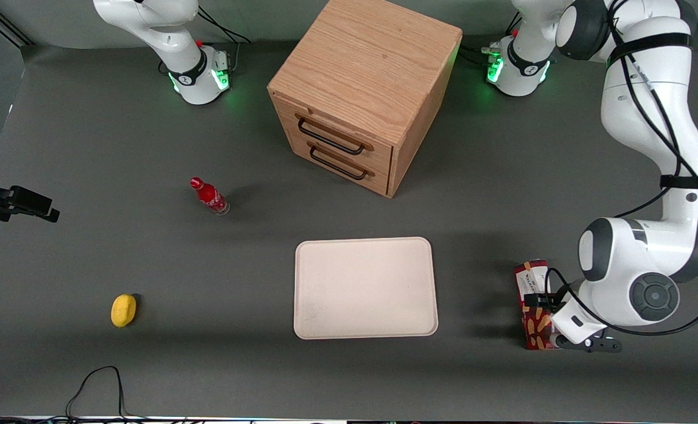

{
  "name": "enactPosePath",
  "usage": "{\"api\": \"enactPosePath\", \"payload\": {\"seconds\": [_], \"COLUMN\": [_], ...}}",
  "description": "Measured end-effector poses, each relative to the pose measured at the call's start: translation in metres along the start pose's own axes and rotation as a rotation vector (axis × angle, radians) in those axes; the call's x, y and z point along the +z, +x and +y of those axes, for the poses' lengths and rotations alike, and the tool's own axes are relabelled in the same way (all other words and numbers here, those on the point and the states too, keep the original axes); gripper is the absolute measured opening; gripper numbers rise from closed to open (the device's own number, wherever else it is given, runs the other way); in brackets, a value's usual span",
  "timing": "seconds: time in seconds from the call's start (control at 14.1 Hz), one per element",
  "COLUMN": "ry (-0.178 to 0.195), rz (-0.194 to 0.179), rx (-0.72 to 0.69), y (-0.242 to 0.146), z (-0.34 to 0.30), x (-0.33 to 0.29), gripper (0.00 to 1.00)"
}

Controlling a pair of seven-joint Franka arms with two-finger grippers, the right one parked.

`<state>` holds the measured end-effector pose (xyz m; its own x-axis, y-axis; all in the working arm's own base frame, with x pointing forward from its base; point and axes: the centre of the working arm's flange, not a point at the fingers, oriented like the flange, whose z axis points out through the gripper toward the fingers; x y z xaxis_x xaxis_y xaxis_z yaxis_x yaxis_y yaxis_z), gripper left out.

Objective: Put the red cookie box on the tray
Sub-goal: 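Lower the open left gripper over the end of the cookie box, then close the left gripper on the cookie box end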

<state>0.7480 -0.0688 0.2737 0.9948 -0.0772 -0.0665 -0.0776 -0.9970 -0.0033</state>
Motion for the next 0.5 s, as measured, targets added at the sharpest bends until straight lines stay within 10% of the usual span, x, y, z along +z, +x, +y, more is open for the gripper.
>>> {"api": "enactPosePath", "payload": {"seconds": [0.5], "ry": [-0.001], "rz": [-0.015], "rx": [-0.014], "y": [-0.008], "z": [0.001], "x": [0.029], "gripper": [0.86]}}
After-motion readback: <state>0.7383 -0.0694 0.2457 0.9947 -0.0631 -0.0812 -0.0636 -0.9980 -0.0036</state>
